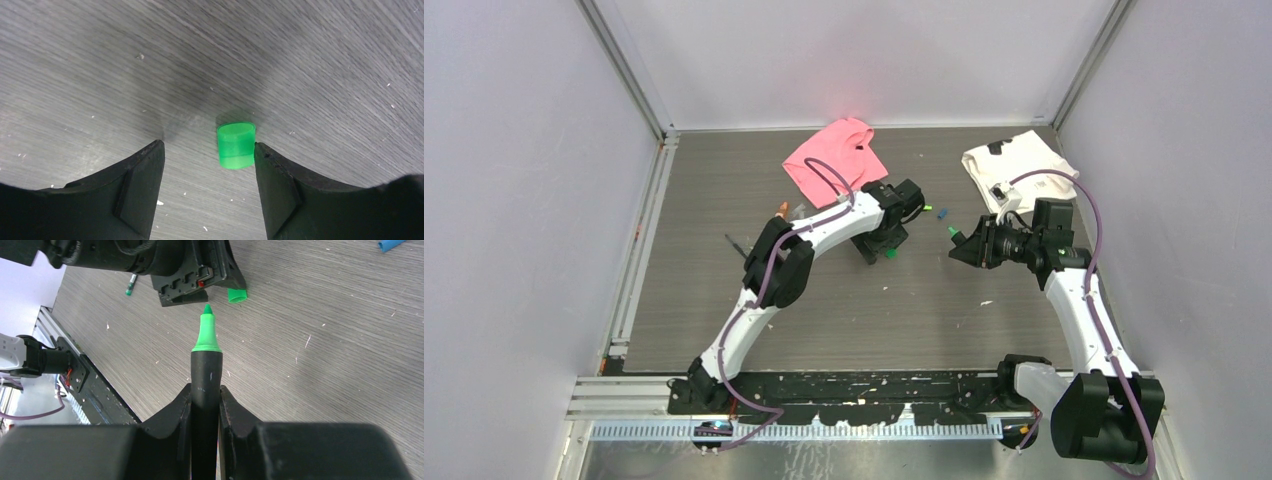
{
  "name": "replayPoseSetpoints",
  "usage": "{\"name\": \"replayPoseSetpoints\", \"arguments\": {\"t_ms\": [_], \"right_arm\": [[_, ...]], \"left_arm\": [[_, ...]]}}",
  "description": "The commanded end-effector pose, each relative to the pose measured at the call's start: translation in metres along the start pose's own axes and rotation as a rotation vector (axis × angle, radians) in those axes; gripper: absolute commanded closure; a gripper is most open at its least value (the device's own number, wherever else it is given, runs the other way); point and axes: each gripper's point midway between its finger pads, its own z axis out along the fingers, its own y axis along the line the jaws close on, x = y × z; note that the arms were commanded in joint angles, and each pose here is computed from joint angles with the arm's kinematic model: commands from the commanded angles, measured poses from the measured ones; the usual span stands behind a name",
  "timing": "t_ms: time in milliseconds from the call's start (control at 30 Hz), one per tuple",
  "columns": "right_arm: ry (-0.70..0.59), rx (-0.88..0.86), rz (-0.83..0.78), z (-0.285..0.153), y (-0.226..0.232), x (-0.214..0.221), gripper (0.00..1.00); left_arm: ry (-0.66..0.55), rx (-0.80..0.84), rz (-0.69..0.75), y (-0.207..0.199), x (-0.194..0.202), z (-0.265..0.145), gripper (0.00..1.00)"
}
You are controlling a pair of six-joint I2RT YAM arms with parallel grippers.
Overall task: Insert the pens into the pen caps
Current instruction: Insert the pen cap onto the pen.
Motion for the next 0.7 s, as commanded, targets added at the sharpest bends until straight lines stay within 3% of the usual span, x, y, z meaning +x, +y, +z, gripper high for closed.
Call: {"name": "replayPoseSetpoints", "arguments": {"t_ms": [0, 300, 533, 667], "right_arm": [[-0.030, -0.028, -0.049, 0.000, 0.003, -0.010, 0.99], [-0.025, -0.042, -0.050, 0.001, 0.004, -0.010, 0.99], [-0.025, -0.042, -0.052, 0.001, 0.004, -0.010, 0.99], [-0.026, -0.042, -0.055, 0.000, 0.005, -0.011, 0.99]], "left_arm": [[-0.031, 0.028, -0.020, -0.015, -0.006, 0.000, 0.34], [0.010, -0.060, -0.007, 0.000, 0.003, 0.012, 0.41], [0.053, -0.106, -0.026, 0.012, 0.014, 0.018, 0.53], [0.072, -0.138, -0.018, 0.017, 0.018, 0.022, 0.54]]}}
